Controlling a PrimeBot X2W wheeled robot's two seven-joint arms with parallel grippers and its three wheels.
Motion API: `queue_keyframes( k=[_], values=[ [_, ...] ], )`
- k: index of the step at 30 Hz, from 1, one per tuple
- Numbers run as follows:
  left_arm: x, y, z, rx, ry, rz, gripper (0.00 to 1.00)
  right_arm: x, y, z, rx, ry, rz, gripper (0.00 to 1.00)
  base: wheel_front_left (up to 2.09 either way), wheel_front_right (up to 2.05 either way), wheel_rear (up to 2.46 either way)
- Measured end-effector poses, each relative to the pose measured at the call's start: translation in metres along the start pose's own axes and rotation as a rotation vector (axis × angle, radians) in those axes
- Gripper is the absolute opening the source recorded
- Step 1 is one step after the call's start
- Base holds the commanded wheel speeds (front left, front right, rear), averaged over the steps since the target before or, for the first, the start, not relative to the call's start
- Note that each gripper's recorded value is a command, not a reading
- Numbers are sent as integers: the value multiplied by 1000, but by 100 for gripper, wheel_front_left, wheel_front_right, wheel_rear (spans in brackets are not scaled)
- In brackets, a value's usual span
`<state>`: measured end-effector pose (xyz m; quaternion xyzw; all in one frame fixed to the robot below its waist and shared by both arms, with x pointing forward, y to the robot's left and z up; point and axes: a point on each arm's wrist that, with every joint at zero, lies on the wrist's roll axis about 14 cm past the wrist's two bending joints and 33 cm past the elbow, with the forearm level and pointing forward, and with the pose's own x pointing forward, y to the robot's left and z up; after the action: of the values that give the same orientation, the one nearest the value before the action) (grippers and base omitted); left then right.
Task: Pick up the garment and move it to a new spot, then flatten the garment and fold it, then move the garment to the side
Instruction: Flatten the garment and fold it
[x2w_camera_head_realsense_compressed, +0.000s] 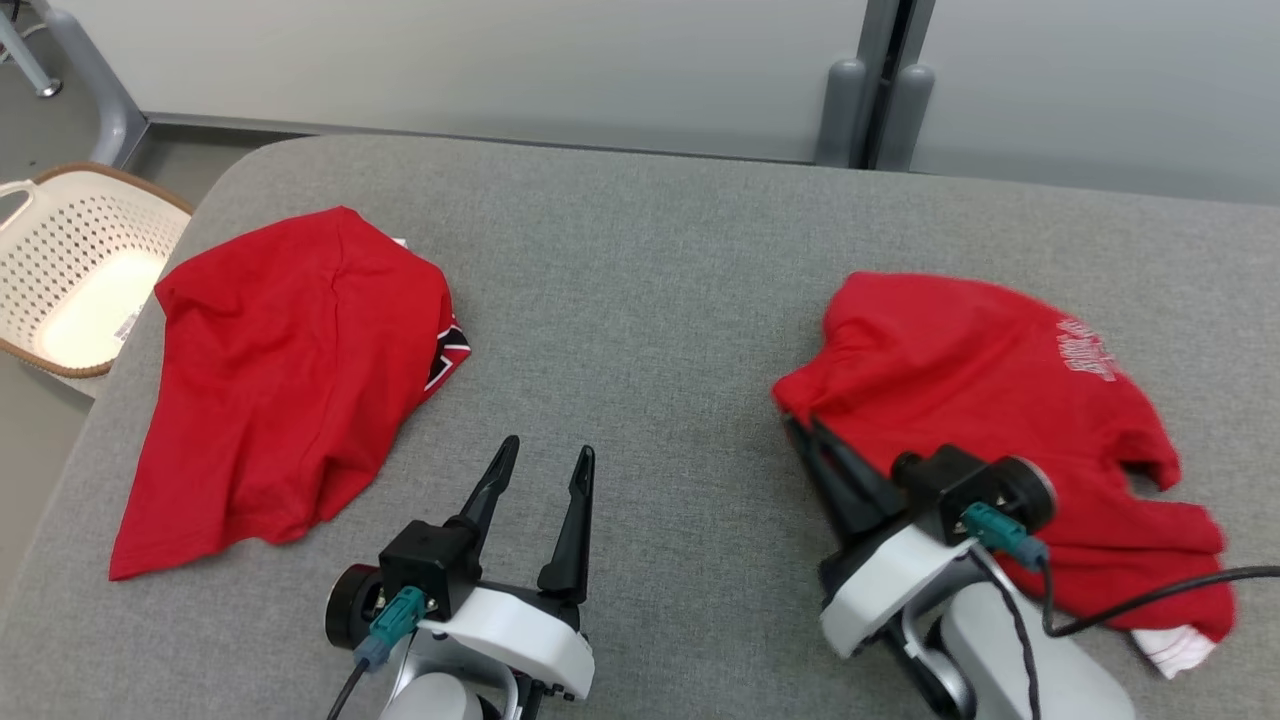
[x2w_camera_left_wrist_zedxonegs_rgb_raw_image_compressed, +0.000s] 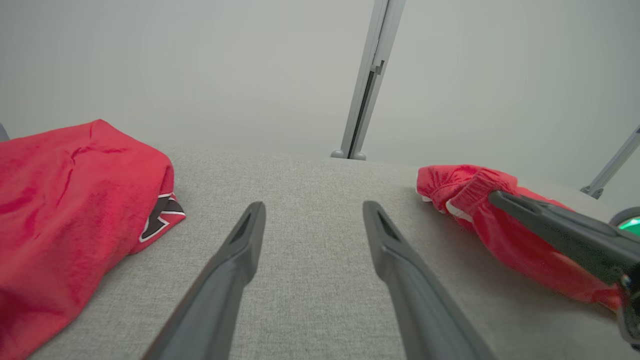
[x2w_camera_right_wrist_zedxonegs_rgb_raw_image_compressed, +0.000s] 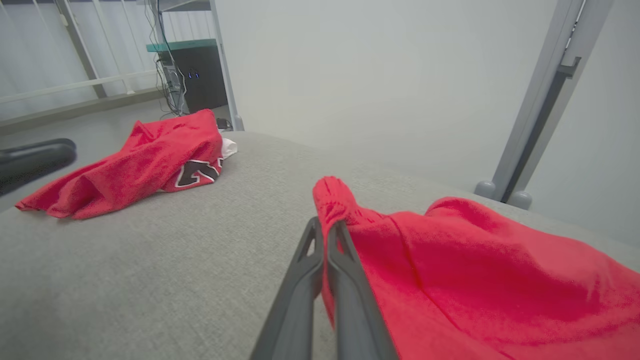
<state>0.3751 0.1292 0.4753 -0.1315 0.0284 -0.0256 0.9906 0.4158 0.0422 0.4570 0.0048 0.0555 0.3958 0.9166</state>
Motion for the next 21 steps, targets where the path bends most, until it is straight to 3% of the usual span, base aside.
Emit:
queue_keyframes(
  k=[4, 6, 14, 21],
  values=[
    [-5, -6, 4, 2, -14, -18, 100, -8, 49, 25, 93, -55, 136, 0, 0, 0, 0],
    [-8, -9, 4, 0, -14, -26, 100, -14, 54, 33, 123, -57, 162, 0, 0, 0, 0],
    [-12, -8, 1, -2, -5, -24, 100, -9, 10, 30, 138, 16, 110, 0, 0, 0, 0],
    [-11, 2, -6, -2, 16, 8, 100, 8, -42, 5, 65, 139, 35, 0, 0, 0, 0]
  ],
)
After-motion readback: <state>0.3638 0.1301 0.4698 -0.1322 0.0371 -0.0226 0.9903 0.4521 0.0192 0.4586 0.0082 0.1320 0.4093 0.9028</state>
